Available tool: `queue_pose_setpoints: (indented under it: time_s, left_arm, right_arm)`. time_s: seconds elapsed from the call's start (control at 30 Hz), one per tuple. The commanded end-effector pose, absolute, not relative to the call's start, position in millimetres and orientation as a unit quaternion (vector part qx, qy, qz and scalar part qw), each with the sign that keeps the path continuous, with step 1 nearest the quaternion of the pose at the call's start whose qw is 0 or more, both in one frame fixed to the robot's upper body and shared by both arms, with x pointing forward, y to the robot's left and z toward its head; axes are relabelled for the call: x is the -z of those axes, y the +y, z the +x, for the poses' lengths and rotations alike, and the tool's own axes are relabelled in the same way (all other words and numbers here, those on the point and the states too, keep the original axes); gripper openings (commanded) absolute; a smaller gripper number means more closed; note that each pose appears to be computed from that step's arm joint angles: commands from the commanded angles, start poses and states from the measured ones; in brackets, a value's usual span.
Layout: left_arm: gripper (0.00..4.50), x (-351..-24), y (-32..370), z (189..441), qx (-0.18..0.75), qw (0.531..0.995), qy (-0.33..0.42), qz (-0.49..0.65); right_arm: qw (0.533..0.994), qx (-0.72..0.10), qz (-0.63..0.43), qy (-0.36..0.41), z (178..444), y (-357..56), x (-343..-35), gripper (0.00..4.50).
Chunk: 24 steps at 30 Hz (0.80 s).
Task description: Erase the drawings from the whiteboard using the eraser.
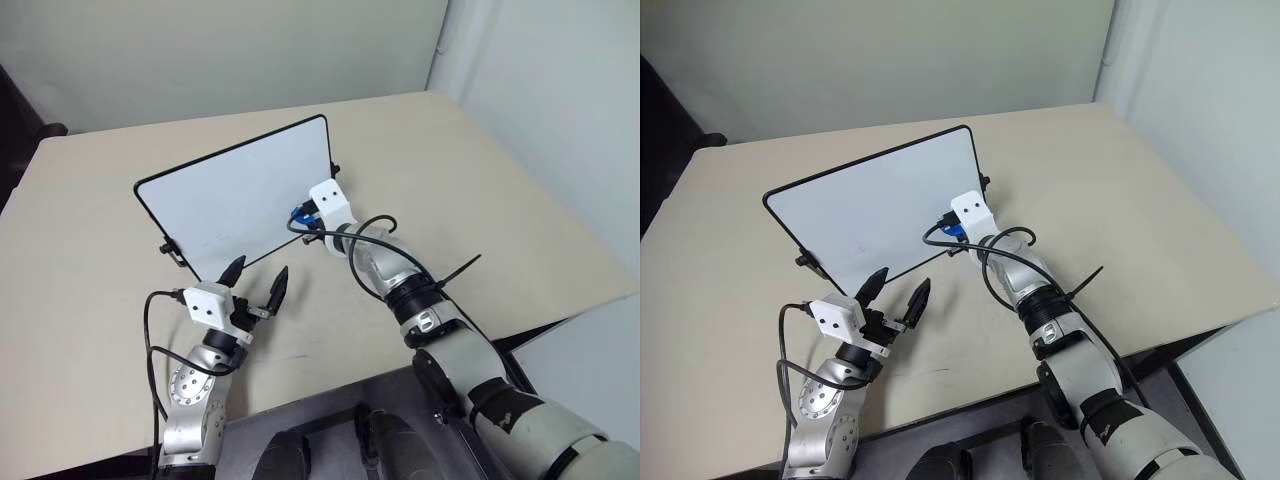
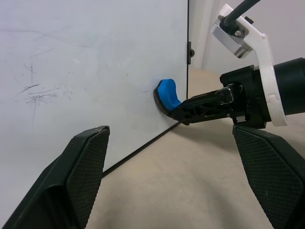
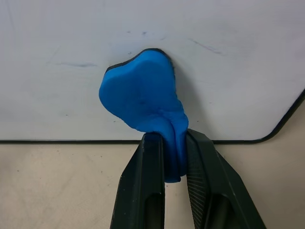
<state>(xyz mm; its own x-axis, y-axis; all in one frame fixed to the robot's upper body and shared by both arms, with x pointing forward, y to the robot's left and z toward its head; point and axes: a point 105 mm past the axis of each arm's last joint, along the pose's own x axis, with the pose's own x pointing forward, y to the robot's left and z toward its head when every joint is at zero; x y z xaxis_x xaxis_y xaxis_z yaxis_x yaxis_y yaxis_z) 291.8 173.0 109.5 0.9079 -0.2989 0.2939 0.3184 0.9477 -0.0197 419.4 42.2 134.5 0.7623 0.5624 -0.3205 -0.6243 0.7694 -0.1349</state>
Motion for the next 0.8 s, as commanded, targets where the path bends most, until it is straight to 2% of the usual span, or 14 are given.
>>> queue_pose_setpoints:
  time_s: [0.03,0.23,0.37,0.5,0.8]
  left_arm:
    - [4.50,-117,173,289,0.158,0.974,-0.161,-0.032]
    - [4.50,-117,173,288,0.157,0.974,-0.161,-0.032]
    - [4.50,-118,172,287,0.159,0.974,-0.160,-0.033]
    - [4.50,-118,172,286,0.159,0.974,-0.160,-0.034]
    - [4.50,-116,172,286,0.157,0.974,-0.159,-0.038]
  right_arm:
    - [0.917,-0.369,-0.130,0.077,405,73,-158,0.35]
    - [0.897,-0.420,-0.135,0.033,388,92,-178,0.35]
    - [0.879,-0.439,-0.186,-0.005,381,105,-183,0.35]
    - [0.880,-0.443,-0.171,-0.007,382,108,-191,0.35]
    - [0.893,-0.420,-0.158,0.014,389,95,-178,0.35]
